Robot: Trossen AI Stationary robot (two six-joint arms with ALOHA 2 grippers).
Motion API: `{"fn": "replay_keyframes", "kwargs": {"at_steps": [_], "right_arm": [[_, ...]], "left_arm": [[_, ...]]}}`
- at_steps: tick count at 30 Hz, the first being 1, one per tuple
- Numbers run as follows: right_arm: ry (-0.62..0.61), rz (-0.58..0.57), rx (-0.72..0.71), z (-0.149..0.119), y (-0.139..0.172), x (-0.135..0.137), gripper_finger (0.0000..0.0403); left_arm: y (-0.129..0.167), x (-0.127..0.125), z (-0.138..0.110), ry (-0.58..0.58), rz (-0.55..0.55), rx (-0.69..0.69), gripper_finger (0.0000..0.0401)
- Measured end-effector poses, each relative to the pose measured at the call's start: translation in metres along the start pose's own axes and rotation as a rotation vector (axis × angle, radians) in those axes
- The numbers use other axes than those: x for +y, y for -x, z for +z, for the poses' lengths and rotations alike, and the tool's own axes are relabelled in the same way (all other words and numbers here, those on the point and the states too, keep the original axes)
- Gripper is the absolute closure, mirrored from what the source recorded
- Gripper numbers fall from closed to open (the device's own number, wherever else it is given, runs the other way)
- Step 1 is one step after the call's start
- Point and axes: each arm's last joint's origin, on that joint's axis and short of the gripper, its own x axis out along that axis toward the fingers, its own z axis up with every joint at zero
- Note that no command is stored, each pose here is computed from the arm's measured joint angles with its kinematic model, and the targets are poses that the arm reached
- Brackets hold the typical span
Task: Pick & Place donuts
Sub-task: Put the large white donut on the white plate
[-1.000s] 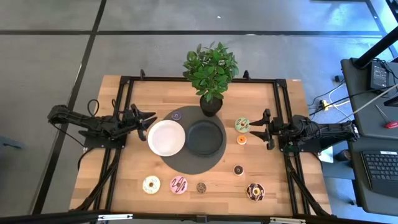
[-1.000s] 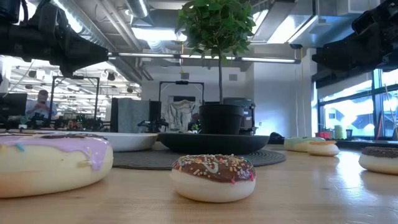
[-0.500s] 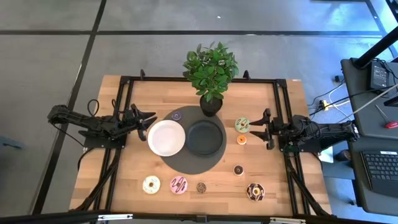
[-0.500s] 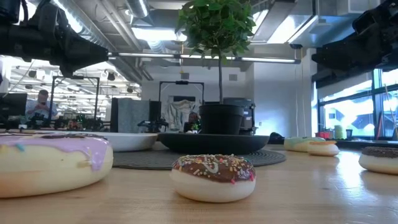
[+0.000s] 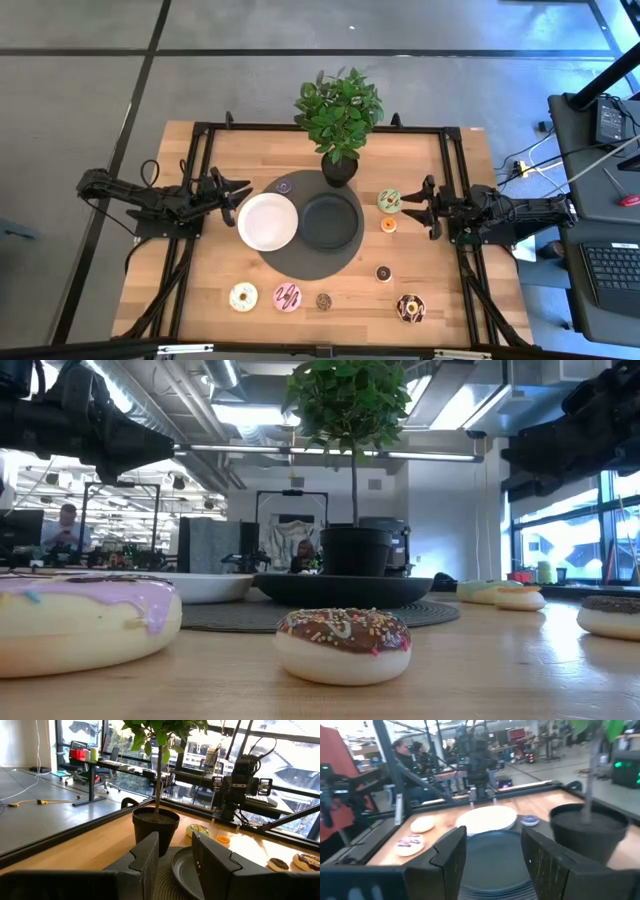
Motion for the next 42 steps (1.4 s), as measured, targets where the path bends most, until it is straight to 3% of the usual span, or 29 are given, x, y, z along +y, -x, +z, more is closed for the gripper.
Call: {"fn": "replay_keyframes", "kwargs": {"at_steps": [8, 21, 42], "right_arm": [[-0.035, 0.090, 0.035, -0.0021, 0.0001, 0.0024, 0.0214], [-0.027, 0.087, 0.034, -0.0020, 0.0001, 0.0023, 0.0214], [-0.024, 0.024, 0.013, -0.0009, 0.0000, 0.0006, 0.0214]], "left_arm": [[0.0000, 0.0000, 0.0000, 0.000, 0.000, 0.000, 0.0287], [0.0000, -0.0006, 0.0000, 0.053, -0.020, 0.004, 0.0287], [0.0000, -0.0004, -0.0001, 0.002, -0.013, 0.002, 0.0281]]}}
